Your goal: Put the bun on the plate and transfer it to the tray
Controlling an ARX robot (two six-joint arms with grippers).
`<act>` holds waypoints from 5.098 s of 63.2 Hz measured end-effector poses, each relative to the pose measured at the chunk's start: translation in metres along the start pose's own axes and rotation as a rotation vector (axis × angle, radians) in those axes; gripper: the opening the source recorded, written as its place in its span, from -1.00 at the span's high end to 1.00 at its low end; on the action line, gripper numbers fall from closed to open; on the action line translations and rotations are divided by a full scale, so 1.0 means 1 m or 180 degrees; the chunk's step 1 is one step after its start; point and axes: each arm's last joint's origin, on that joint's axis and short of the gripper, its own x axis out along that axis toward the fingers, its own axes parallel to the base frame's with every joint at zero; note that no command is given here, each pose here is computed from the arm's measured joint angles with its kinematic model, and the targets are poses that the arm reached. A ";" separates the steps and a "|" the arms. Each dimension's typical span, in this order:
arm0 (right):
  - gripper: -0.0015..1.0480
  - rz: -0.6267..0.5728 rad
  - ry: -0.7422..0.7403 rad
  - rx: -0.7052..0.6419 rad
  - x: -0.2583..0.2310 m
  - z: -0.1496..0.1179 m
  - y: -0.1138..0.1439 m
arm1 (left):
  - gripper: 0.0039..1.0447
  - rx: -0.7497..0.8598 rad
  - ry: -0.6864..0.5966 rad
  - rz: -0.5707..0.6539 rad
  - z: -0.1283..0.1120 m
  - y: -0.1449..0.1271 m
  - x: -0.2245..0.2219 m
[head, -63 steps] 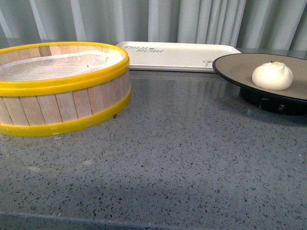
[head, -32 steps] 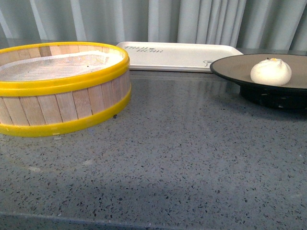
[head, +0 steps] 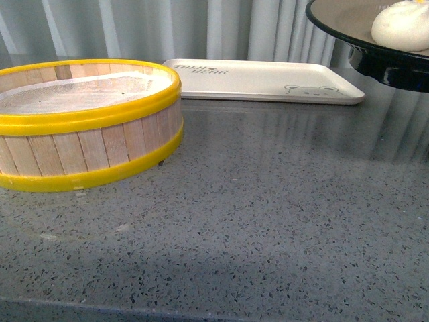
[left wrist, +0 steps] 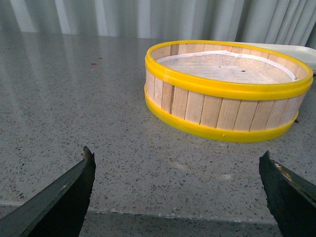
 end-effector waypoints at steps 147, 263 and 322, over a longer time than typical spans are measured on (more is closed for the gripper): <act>-0.25 -0.0537 0.0600 0.0249 0.257 0.039 0.016 | -0.88 0.0000 0.0000 0.0000 0.000 0.000 0.000; 0.97 -0.0467 -0.0981 -0.3867 -0.138 -0.097 -0.038 | -0.88 0.0000 0.0000 0.0001 0.000 0.000 0.000; 0.97 -0.0461 -0.0985 -0.3868 -0.143 -0.113 -0.076 | -0.88 0.0001 0.0000 -0.0001 0.000 0.000 0.000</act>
